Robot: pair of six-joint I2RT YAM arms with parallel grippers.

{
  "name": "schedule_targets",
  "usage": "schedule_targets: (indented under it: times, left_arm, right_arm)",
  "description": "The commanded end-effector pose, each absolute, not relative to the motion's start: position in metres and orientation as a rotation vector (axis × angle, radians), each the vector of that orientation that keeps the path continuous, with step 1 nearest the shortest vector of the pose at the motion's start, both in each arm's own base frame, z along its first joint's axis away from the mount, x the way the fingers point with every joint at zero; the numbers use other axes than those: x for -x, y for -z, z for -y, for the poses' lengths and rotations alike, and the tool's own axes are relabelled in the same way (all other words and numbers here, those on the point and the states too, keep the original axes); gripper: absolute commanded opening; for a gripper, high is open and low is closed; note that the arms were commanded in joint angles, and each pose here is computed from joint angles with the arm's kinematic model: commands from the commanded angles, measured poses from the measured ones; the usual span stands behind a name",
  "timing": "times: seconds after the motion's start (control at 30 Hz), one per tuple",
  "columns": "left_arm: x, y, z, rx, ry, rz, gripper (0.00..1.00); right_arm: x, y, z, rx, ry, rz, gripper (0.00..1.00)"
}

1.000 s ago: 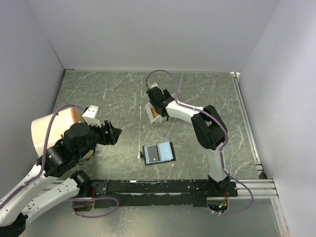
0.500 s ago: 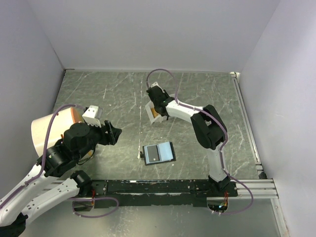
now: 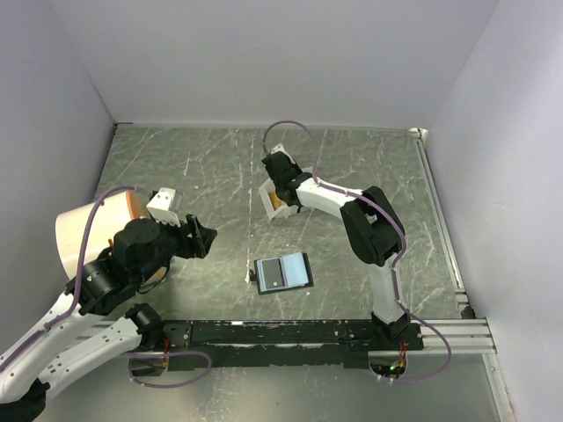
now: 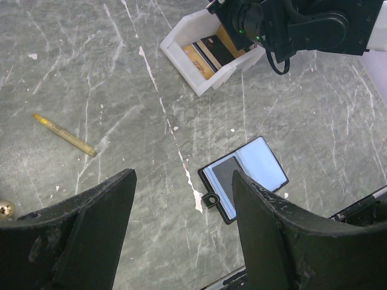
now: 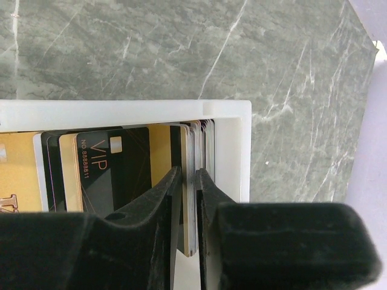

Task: Put the credit cards into the card holder
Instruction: Pick up the credit card from the storage box.

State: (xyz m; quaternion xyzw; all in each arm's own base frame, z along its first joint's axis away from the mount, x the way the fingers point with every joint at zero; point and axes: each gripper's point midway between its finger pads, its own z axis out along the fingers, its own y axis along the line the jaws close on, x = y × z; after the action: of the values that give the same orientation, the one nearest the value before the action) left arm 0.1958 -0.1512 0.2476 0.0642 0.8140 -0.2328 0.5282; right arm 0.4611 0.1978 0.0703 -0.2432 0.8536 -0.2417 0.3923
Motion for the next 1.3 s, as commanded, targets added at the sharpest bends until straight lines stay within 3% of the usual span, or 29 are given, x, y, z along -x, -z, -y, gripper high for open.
schedule_targets:
  times: [0.0, 0.3, 0.77, 1.0, 1.27]
  left_arm:
    - [-0.195, -0.251, 0.153, -0.167, 0.566, -1.929, 0.76]
    - [-0.195, -0.251, 0.153, -0.167, 0.566, -1.93, 0.76]
    - [-0.196, -0.25, 0.155, -0.174, 0.566, -1.933, 0.76]
    - [-0.196, -0.249, 0.155, -0.176, 0.563, -1.936, 0.76]
    - [-0.197, -0.246, 0.156, -0.165, 0.559, -1.949, 0.76]
  right_arm:
    - [-0.471, -0.094, -0.196, 0.554, 0.624, -2.113, 0.14]
    - [-0.47, -0.098, -0.197, 0.547, 0.606, -2.111, 0.08]
    - [-0.472, -0.111, -0.2, 0.539, 0.582, -2.099, 0.09]
    - [-0.469, -0.111, -0.204, 0.547, 0.532, -2.118, 0.0]
    - [-0.46, -0.141, -0.213, 0.515, 0.408, -2.11, 0.0]
